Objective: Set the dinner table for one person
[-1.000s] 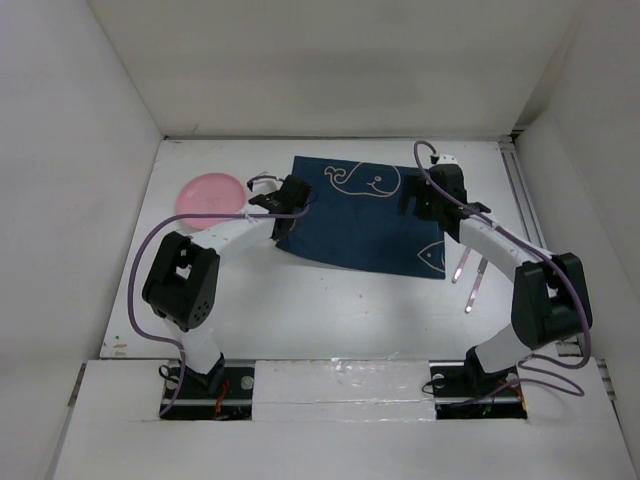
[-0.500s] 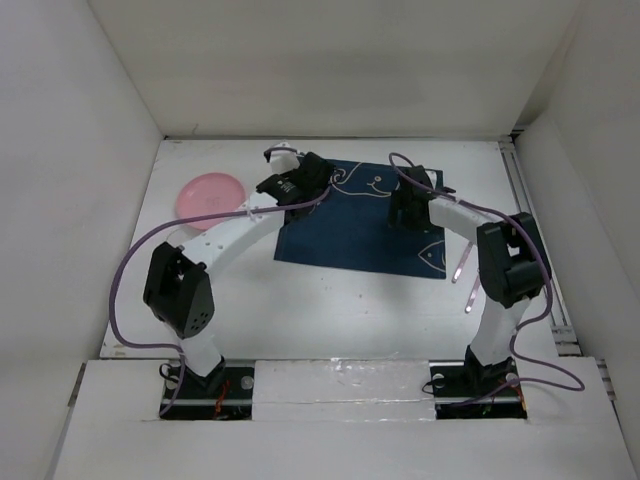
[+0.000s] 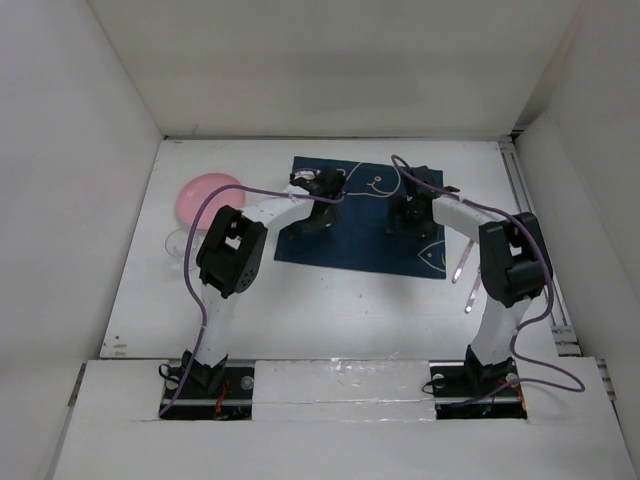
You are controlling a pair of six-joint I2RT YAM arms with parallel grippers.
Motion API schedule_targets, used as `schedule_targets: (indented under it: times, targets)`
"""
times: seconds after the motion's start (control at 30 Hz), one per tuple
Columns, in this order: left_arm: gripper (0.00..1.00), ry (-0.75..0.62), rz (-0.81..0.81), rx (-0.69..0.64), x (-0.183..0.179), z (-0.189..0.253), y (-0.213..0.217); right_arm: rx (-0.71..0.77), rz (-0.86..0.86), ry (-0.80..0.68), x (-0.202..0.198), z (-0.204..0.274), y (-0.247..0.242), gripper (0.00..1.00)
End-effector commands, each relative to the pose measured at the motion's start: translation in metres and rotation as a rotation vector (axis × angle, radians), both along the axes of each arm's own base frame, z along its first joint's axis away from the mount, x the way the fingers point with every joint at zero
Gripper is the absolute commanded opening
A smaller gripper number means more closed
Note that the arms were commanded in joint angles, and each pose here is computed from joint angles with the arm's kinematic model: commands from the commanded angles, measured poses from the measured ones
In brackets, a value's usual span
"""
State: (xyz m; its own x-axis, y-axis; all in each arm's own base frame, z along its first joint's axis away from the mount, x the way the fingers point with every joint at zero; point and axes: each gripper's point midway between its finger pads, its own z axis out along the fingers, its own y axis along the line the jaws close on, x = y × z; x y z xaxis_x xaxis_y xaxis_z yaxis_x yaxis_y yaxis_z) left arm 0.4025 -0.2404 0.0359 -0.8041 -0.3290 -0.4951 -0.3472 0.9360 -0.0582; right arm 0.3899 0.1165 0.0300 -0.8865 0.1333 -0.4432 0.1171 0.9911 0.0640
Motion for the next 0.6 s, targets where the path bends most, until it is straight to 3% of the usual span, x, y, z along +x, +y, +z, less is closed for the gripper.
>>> schedule_targets:
  times: [0.0,0.07,0.1,0.57]
  targets:
    - [1.0,0.004,-0.001,-0.03,0.0,0.007,-0.003,0.12,0.065,-0.005,0.008,0.001,0.011,0.89]
    - [1.0,0.043,0.007,-0.048,-0.002,-0.005,-0.003,0.133,0.06,0.004,0.015,-0.003,0.006,0.9]
    - [0.98,0.052,0.022,-0.06,0.003,-0.011,0.002,0.129,0.068,0.002,0.019,-0.004,0.006,1.0]
    - [0.97,0.11,0.085,-0.104,0.028,-0.041,0.034,0.002,0.115,0.067,0.061,-0.014,0.018,1.0]
